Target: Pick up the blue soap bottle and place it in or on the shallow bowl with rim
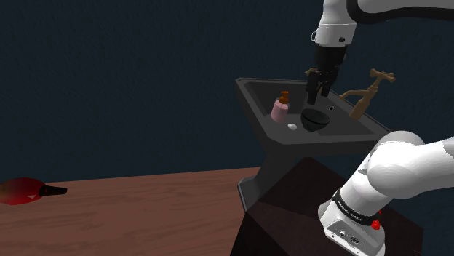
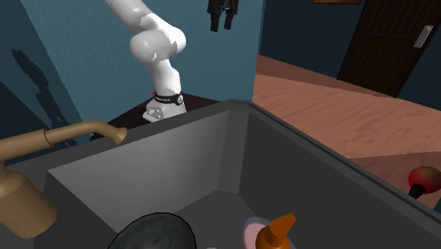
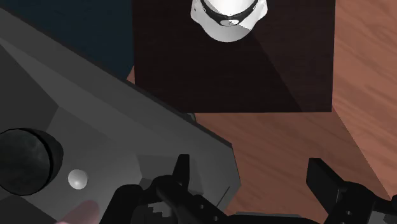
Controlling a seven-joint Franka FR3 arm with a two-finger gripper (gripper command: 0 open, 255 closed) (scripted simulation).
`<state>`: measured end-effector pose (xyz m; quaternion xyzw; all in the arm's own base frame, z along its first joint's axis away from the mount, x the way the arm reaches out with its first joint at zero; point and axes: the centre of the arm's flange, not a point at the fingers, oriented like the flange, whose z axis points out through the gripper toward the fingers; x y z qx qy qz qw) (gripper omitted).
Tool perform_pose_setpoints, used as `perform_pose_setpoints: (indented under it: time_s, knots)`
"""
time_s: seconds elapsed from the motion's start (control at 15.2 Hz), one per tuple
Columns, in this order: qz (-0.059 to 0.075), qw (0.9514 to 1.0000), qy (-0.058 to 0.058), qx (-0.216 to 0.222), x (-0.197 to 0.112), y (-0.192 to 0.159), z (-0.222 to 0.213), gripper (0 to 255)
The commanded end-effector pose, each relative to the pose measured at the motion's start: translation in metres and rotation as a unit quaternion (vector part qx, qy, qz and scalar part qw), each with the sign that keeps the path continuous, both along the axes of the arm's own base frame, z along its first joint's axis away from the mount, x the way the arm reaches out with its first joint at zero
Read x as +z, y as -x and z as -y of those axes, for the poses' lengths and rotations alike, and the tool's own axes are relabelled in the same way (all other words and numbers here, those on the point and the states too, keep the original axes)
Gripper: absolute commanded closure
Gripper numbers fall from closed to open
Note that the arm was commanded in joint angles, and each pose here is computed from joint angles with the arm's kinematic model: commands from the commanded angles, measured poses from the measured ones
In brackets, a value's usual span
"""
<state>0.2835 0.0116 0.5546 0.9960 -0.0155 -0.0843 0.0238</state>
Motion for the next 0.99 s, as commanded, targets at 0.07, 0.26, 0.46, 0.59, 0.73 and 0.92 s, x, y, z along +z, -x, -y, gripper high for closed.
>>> perform_pose_setpoints:
  time_s: [0.07,0.26,0.46,0.59,0.73,0.92]
  knots:
    - [0.002,1.0000,-0.001,-0.003,-0.006,-0.006,0.010,0]
    - [0.010,0.9999,-0.003,-0.011,-0.026,-0.024,0.039,0]
    - [0.017,0.9997,-0.005,-0.019,-0.045,-0.041,0.068,0]
    - [0.022,0.9994,-0.007,-0.024,-0.057,-0.053,0.088,0]
    - [0.026,0.9992,-0.008,-0.030,-0.070,-0.064,0.108,0]
    - [0.033,0.9987,-0.011,-0.038,-0.089,-0.081,0.138,0]
